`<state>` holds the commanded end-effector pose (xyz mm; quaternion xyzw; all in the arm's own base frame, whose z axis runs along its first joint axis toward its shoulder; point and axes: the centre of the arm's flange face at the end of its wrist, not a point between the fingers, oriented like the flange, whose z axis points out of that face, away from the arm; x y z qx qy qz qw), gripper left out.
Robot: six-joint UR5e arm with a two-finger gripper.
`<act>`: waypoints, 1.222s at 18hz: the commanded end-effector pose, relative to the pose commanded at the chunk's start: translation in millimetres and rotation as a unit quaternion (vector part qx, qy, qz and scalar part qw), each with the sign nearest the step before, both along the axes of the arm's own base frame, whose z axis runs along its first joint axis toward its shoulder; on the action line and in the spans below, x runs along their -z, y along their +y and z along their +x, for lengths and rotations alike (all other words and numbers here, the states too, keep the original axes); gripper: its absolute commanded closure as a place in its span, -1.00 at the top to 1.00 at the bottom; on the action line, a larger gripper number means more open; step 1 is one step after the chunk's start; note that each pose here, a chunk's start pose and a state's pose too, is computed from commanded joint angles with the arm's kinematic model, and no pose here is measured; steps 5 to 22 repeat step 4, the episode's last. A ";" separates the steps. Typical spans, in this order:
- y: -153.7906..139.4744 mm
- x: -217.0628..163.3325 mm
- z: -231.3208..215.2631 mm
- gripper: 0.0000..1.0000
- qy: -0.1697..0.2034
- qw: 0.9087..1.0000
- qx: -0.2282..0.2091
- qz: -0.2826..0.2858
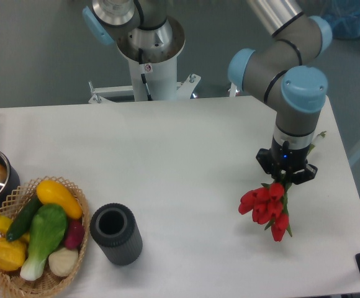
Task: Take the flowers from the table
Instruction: 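Lift the gripped tulips up off the table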
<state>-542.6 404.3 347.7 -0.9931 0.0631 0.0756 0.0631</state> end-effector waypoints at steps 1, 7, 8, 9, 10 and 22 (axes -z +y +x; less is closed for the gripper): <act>-1.7 -0.5 -1.1 -1.00 -0.002 1.000 0.005 -0.002; -3.1 -2.6 -0.6 -1.00 0.000 1.000 0.017 -0.004; -3.1 -2.6 -0.6 -1.00 0.000 1.000 0.017 -0.004; -3.1 -2.6 -0.6 -1.00 0.000 1.000 0.017 -0.004; -3.1 -2.6 -0.6 -1.00 0.000 1.000 0.017 -0.004; -3.1 -2.6 -0.6 -1.00 0.000 1.000 0.017 -0.004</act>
